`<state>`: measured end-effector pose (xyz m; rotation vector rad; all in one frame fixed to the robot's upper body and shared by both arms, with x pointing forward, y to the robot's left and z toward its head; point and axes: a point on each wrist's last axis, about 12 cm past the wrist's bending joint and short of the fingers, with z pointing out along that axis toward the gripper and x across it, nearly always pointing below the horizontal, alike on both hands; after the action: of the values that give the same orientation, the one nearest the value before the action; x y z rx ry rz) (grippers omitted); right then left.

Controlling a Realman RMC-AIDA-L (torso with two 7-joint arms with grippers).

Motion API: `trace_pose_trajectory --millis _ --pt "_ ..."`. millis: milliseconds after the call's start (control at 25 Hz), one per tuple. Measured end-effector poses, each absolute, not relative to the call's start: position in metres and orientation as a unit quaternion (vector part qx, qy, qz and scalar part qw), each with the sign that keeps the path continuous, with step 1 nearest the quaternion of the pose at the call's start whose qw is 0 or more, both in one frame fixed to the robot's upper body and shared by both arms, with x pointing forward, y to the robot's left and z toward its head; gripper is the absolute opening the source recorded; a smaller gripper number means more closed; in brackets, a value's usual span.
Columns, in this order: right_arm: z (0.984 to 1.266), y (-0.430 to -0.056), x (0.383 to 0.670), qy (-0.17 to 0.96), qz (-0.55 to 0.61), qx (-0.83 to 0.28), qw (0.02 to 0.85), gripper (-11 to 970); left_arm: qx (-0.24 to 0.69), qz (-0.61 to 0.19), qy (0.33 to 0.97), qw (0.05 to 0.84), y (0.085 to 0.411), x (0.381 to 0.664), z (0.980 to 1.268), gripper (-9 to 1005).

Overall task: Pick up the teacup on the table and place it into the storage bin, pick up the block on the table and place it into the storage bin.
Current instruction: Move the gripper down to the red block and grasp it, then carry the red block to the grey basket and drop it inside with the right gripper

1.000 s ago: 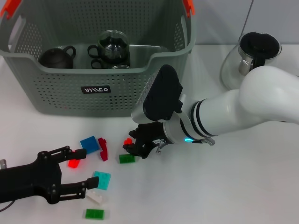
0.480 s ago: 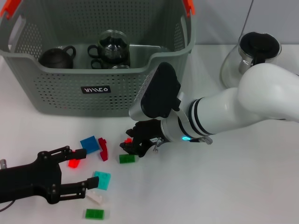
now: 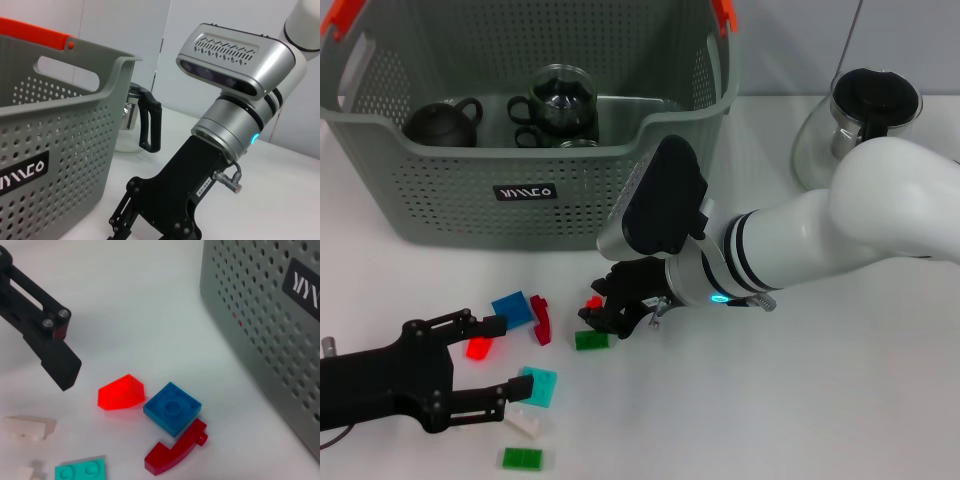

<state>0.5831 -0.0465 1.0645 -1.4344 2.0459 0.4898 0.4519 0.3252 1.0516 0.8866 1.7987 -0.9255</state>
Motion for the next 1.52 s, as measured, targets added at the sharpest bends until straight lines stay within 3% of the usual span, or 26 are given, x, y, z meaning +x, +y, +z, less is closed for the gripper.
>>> trace_pose_trajectory --millis 680,1520 --pt "1.063 -0.048 0.584 0.777 0.193 -0.526 0.288 227 0.358 -0.370 0.730 0.450 0.326 0.453 1.051 844" --pt "1.077 -0.045 0.587 0.757 0.206 -0.536 0.311 206 0.348 -0.373 0.734 0.448 0.332 0.445 1.051 844"
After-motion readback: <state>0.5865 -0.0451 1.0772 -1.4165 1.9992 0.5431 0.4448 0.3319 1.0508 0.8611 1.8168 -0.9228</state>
